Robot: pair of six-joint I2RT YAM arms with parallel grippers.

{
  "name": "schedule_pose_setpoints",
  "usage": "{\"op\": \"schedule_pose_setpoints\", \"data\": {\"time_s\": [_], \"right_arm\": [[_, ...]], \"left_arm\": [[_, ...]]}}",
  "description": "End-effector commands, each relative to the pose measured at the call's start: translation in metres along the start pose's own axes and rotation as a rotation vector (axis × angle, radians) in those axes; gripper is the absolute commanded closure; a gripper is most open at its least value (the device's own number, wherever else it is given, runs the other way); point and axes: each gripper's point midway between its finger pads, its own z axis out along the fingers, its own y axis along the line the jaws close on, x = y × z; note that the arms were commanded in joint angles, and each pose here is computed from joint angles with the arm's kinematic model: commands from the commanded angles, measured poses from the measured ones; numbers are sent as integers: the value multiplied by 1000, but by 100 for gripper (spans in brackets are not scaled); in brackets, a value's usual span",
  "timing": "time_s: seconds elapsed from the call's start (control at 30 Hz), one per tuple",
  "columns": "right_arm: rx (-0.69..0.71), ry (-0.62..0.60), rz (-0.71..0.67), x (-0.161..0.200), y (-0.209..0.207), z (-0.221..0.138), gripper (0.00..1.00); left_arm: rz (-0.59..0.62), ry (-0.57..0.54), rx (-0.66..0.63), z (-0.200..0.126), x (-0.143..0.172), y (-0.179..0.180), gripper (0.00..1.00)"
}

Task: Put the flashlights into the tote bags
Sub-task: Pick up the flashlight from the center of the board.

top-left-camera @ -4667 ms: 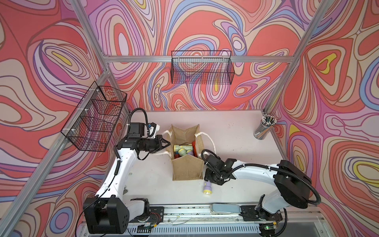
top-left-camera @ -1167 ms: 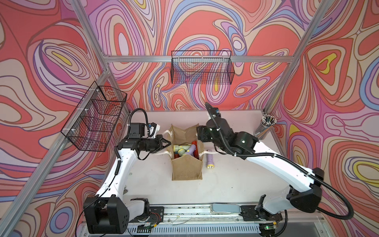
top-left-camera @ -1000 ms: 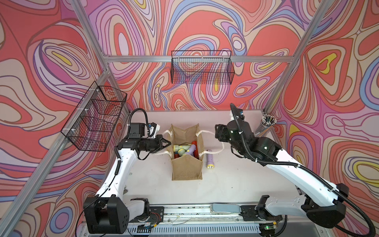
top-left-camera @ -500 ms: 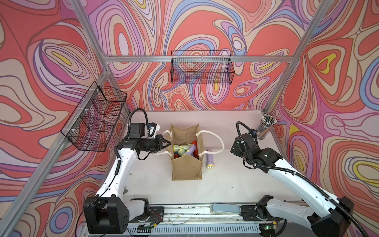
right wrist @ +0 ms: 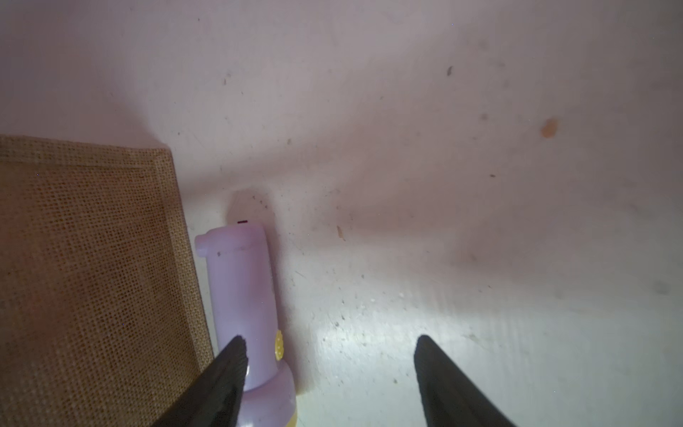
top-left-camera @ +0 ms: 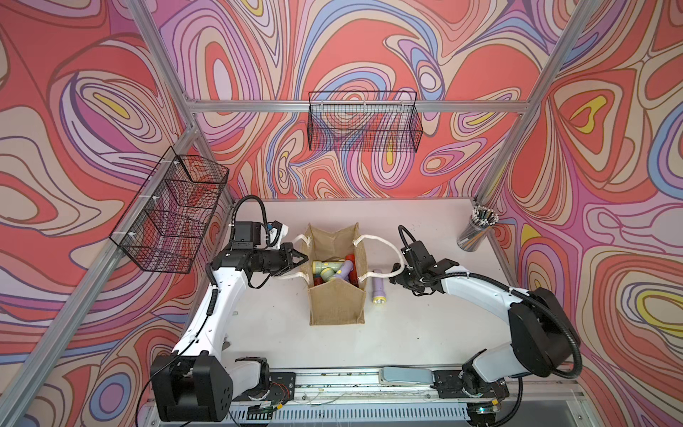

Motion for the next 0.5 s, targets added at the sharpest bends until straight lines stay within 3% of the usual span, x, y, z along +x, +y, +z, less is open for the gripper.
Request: {"op": "schedule_pose_setpoints", "data": {"time_s": [0.0, 0.33, 0.47], "right_arm": [[-135, -22, -37, -17, 33, 5, 25], [-195, 66, -91, -11, 52, 25, 26], [-79, 113, -137, -1, 45, 37, 29]], "left_arm": [[31, -20, -20, -3, -5, -1, 97], [25, -7, -21, 0, -6, 1, 97], [25, -6, -22, 0, -5, 2, 97]]}}
